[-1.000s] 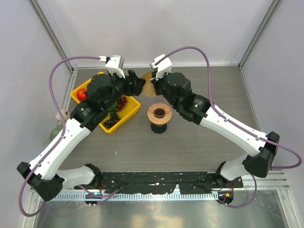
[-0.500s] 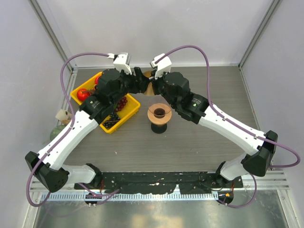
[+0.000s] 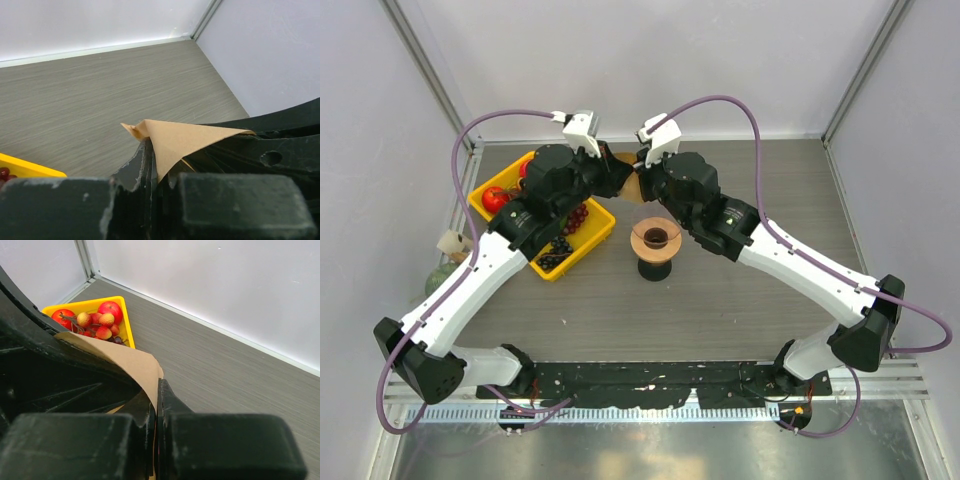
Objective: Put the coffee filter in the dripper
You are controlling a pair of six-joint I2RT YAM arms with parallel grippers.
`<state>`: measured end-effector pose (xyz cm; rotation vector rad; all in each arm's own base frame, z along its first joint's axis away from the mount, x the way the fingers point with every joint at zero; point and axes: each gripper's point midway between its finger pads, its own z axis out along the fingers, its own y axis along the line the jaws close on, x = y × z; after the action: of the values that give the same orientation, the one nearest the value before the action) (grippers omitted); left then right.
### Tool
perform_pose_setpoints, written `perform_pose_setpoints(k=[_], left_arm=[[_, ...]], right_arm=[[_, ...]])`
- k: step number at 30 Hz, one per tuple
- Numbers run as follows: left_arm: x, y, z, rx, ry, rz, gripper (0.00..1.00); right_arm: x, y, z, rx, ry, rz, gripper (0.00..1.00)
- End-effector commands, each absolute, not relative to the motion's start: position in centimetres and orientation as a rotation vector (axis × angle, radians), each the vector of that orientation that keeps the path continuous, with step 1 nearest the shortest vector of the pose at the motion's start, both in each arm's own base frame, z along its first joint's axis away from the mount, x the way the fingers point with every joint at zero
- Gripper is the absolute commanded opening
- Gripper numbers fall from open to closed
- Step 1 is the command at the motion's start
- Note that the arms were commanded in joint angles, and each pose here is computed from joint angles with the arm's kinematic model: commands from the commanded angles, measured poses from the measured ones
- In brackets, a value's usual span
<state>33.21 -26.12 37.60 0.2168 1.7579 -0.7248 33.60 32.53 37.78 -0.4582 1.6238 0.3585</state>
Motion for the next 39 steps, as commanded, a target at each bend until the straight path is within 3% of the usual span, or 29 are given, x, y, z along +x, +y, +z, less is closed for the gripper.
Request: perform_pose_setpoints(k=[1, 14, 21, 22, 23, 25, 27, 32, 39], left_arm=[[32.3, -27.2, 40.6, 0.257, 1.664, -0.815, 0.00], [31.4, -27.1, 40.1, 0.280, 1.666, -0.832, 0.00], [32.5, -24.9, 39.0, 0.157, 1.735, -0.716, 0.00], [32.6, -24.6, 38.8, 0.140, 1.744, -0.701, 0.00], [32.7, -24.5, 38.4, 0.133, 1.753, -0.691, 0.00], [32.8, -24.5, 38.2, 0.124, 1.760, -0.690, 0.00], [32.7, -24.5, 38.1, 0.128, 1.763, -0.693, 0.00], [32.8, -24.6, 37.6, 0.133, 1.788, -0.679, 0.00], [32.4, -25.4, 36.6, 0.133, 1.864, -0.719, 0.00]], right_arm=[[32.9, 32.9, 40.4, -0.404, 1.581, 0.446, 0.05], [31.6, 32.9, 39.8, -0.372, 1.622, 0.660, 0.05], [32.0, 31.3, 40.0, -0.351, 1.617, 0.572, 0.05], [32.2, 30.9, 39.9, -0.345, 1.619, 0.552, 0.08], [32.2, 30.6, 39.8, -0.349, 1.622, 0.536, 0.22], [32.2, 30.4, 39.5, -0.359, 1.632, 0.514, 0.40], [32.1, 30.0, 39.3, -0.369, 1.640, 0.497, 0.49], [31.8, 29.3, 39.2, -0.468, 1.637, 0.424, 0.60], [30.3, 29.2, 39.1, -0.728, 1.591, 0.352, 0.56]])
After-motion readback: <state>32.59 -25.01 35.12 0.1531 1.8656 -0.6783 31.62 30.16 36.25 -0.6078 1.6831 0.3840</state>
